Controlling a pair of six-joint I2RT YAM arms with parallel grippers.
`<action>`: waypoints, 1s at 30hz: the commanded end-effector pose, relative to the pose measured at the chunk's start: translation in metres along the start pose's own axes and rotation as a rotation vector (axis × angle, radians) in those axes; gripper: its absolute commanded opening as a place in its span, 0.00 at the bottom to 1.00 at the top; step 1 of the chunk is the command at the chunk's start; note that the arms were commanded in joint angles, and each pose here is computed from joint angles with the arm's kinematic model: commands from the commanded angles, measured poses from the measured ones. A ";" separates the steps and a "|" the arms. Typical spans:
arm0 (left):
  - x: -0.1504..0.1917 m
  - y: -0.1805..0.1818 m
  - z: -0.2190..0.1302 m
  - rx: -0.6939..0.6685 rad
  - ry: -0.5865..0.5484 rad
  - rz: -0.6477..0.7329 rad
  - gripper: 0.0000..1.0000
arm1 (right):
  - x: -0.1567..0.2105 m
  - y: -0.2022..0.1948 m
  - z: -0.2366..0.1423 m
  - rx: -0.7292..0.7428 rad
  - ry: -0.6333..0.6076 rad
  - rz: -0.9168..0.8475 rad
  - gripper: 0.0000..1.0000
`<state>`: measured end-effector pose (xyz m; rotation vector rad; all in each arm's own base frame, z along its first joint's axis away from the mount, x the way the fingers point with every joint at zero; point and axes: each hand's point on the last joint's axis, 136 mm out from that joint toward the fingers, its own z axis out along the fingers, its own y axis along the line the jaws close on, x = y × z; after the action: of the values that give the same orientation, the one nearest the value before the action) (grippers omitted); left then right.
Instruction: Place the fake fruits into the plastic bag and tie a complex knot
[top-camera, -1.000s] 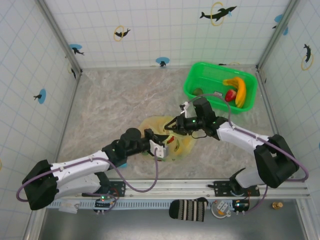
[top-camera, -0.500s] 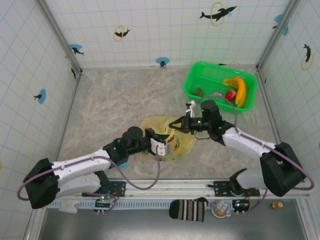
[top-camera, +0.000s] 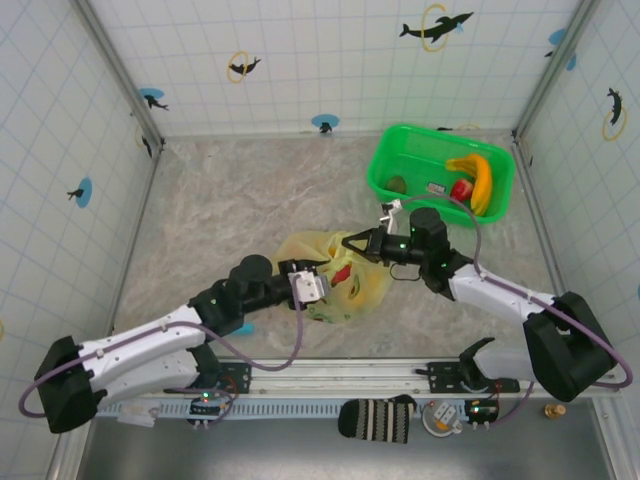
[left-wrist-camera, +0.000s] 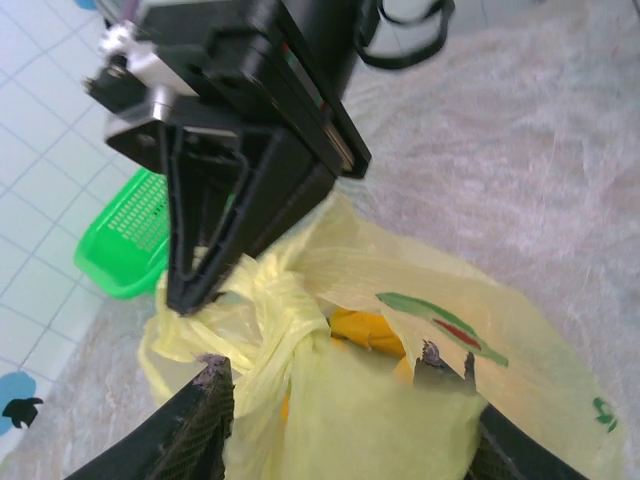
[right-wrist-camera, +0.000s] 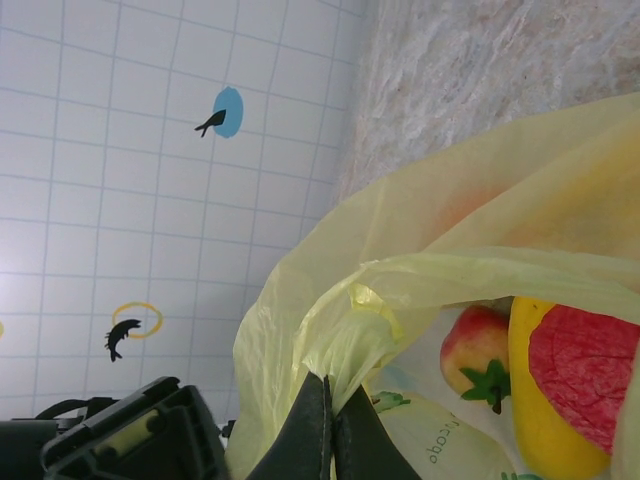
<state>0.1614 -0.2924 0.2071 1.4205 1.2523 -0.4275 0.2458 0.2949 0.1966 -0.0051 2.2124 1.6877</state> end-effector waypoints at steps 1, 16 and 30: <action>-0.011 0.000 -0.013 0.011 -0.005 -0.157 0.48 | -0.005 0.018 -0.002 -0.053 -0.042 -0.059 0.00; -0.031 0.049 -0.059 -0.198 0.064 -0.846 0.24 | -0.005 0.029 0.001 -0.056 -0.062 -0.109 0.00; 0.015 -0.013 -0.053 -0.022 0.457 -1.109 0.52 | -0.003 0.035 0.013 -0.039 -0.035 -0.135 0.00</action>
<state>0.1466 -0.2544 0.2160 0.7312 2.2561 -0.8579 0.2409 0.3111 0.2138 -0.0957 2.1427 1.6523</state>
